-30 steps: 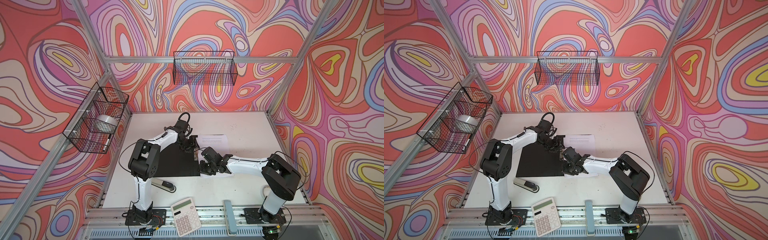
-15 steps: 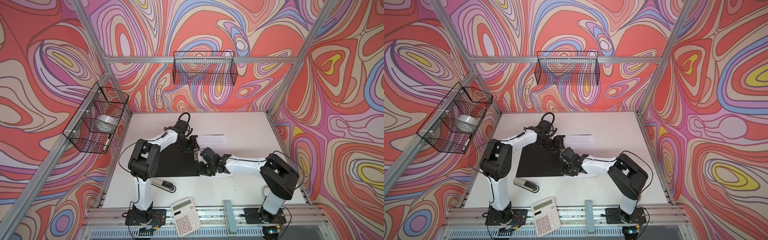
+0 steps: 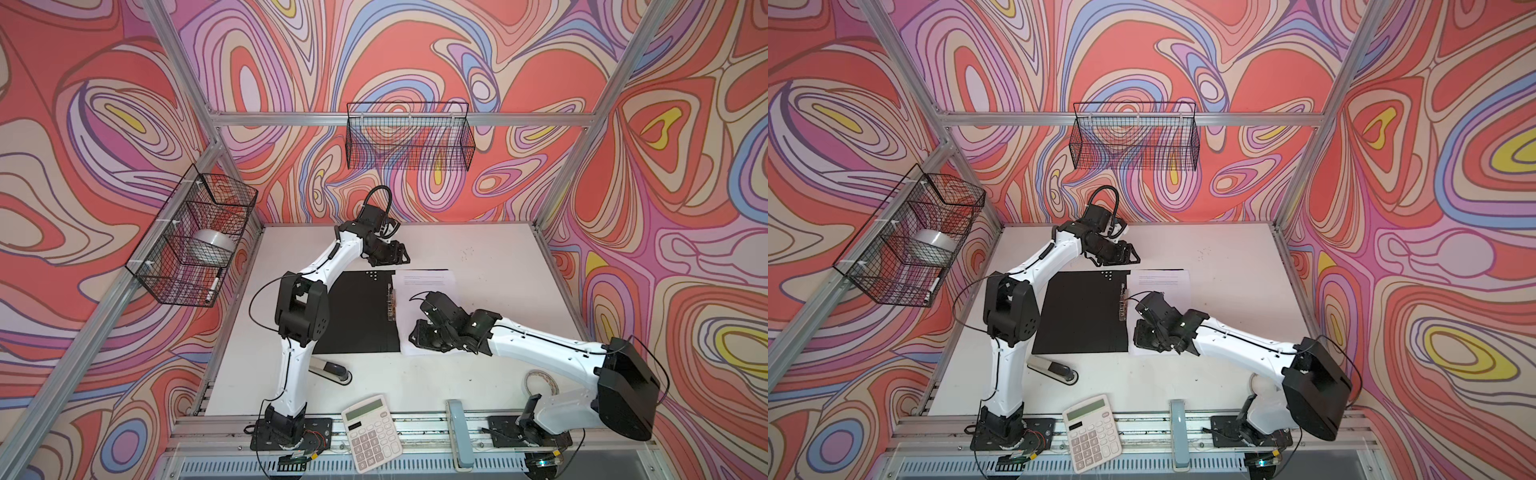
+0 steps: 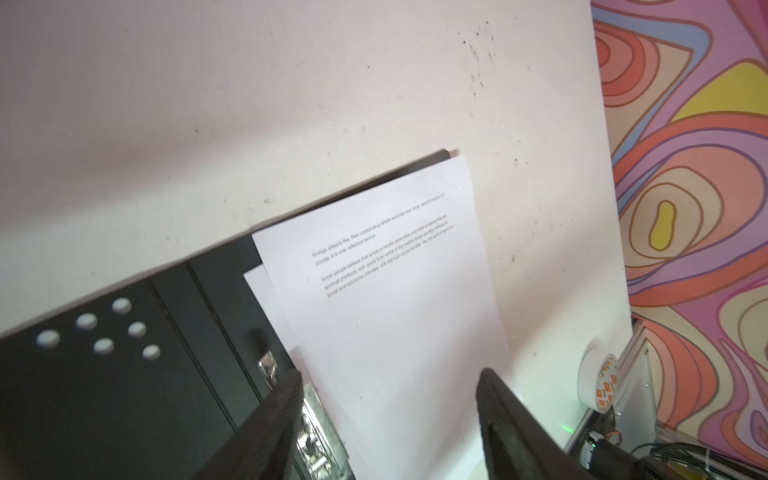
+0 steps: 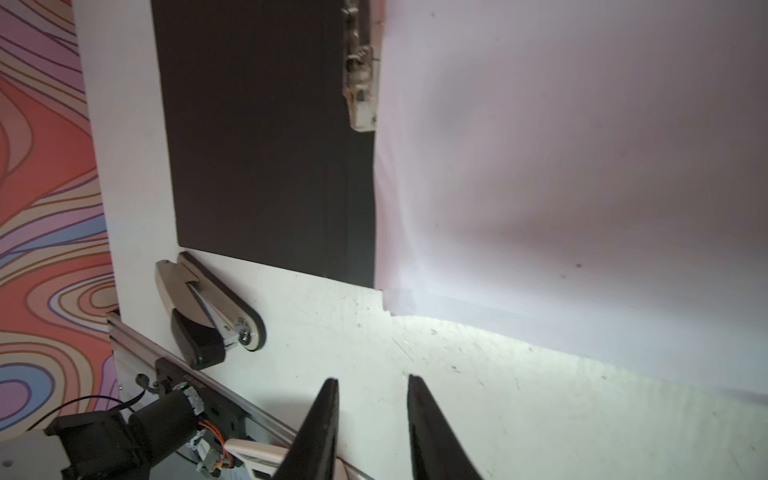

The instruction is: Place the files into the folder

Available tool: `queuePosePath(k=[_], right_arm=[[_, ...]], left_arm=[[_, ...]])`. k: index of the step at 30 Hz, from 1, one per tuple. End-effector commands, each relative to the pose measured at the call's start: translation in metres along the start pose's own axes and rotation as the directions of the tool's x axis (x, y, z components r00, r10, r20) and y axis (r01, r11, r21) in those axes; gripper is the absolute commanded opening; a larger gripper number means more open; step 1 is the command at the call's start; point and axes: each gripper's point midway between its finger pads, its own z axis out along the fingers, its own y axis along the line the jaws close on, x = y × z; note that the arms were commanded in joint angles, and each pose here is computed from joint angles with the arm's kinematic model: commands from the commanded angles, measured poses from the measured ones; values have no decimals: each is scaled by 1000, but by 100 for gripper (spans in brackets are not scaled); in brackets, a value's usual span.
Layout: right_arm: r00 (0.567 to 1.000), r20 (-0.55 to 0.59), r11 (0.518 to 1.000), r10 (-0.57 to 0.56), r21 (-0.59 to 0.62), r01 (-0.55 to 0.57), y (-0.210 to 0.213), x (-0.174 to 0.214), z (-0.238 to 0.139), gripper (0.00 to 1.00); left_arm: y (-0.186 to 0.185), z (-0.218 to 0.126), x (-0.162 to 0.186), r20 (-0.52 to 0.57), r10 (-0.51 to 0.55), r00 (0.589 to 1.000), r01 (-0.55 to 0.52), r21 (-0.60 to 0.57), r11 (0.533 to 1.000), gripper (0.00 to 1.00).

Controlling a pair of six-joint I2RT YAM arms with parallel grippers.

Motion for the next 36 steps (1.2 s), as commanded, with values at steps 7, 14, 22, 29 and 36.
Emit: queuePosePath(k=[7, 14, 22, 29, 36], right_arm=[[990, -26, 981, 142, 136, -137, -70, 43, -10, 29], [981, -35, 969, 190, 167, -181, -90, 57, -8, 29], [976, -44, 964, 212, 175, -201, -94, 60, 1, 29], [978, -45, 960, 205, 203, -193, -96, 58, 9, 29], [984, -6, 942, 178, 290, -169, -103, 47, 11, 29]], left_arm=[[12, 52, -27, -22, 30, 999, -29, 50, 998, 67], [12, 77, -40, 36, 67, 997, -69, 61, 996, 70], [21, 99, -47, 55, 72, 996, -75, 51, 996, 76], [31, 110, -44, 46, 75, 996, -76, 27, 997, 77], [28, 117, -29, -14, 55, 998, -54, 74, 996, 73]])
